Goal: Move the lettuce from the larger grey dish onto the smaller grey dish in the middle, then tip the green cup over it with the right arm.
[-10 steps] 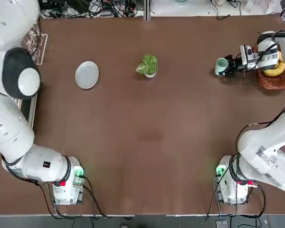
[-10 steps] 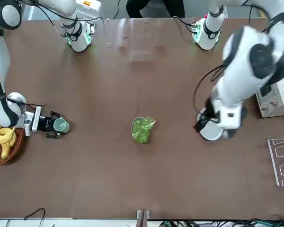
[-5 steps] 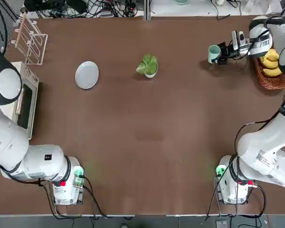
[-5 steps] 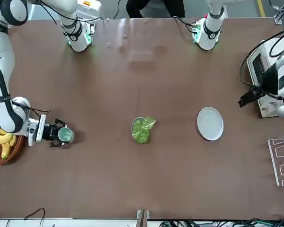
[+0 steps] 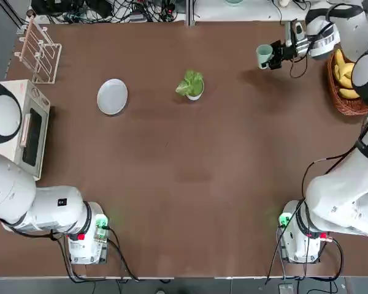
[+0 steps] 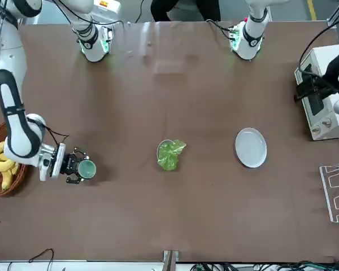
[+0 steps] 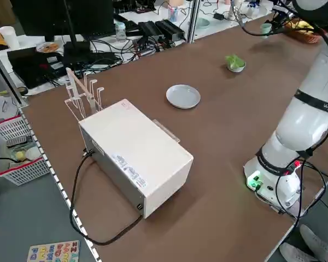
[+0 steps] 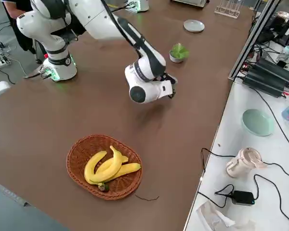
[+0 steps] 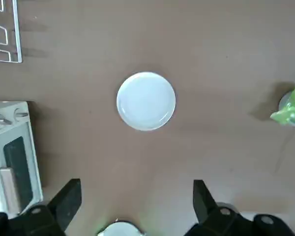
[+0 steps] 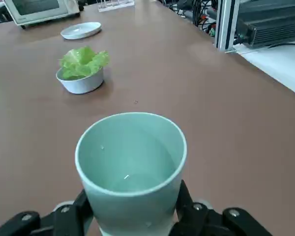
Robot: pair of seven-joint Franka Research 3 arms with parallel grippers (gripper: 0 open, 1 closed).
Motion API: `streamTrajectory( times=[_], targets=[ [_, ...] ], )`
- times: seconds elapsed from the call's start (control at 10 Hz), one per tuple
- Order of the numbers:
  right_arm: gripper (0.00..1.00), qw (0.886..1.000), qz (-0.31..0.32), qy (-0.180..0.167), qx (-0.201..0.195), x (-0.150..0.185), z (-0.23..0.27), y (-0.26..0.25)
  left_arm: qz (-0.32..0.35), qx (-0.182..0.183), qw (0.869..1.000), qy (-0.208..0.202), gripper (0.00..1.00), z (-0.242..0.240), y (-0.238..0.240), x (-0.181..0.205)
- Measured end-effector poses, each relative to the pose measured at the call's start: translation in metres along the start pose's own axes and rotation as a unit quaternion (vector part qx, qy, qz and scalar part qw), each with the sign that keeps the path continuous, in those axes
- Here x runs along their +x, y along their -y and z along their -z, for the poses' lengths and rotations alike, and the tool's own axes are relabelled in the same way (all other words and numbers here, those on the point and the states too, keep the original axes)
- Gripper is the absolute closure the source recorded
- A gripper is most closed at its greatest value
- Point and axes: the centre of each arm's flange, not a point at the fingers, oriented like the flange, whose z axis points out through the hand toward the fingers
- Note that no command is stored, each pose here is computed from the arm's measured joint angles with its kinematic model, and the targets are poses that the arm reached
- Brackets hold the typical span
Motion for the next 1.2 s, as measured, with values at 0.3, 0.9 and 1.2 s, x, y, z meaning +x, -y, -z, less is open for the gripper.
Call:
streamTrajectory(
  times=[0.3, 0.9, 1.2],
  targets=[
    [0.32, 0.999, -0.038, 0.03, -0.021, 0.067, -0.04, 0.02, -0.012, 0.007, 1.0, 0.001, 0.0, -0.043, 0.008, 0.007],
    [0.32, 0.992, -0.101, 0.056, -0.055, 0.141, -0.127, 0.065, -0.048, 0.003, 0.999, -0.008, 0.0, -0.032, 0.022, 0.005],
    [0.32, 0.989, -0.117, 0.066, -0.054, 0.19, -0.172, 0.108, -0.035, 0.002, 0.999, -0.021, 0.0, -0.019, 0.021, 0.0]
  ],
)
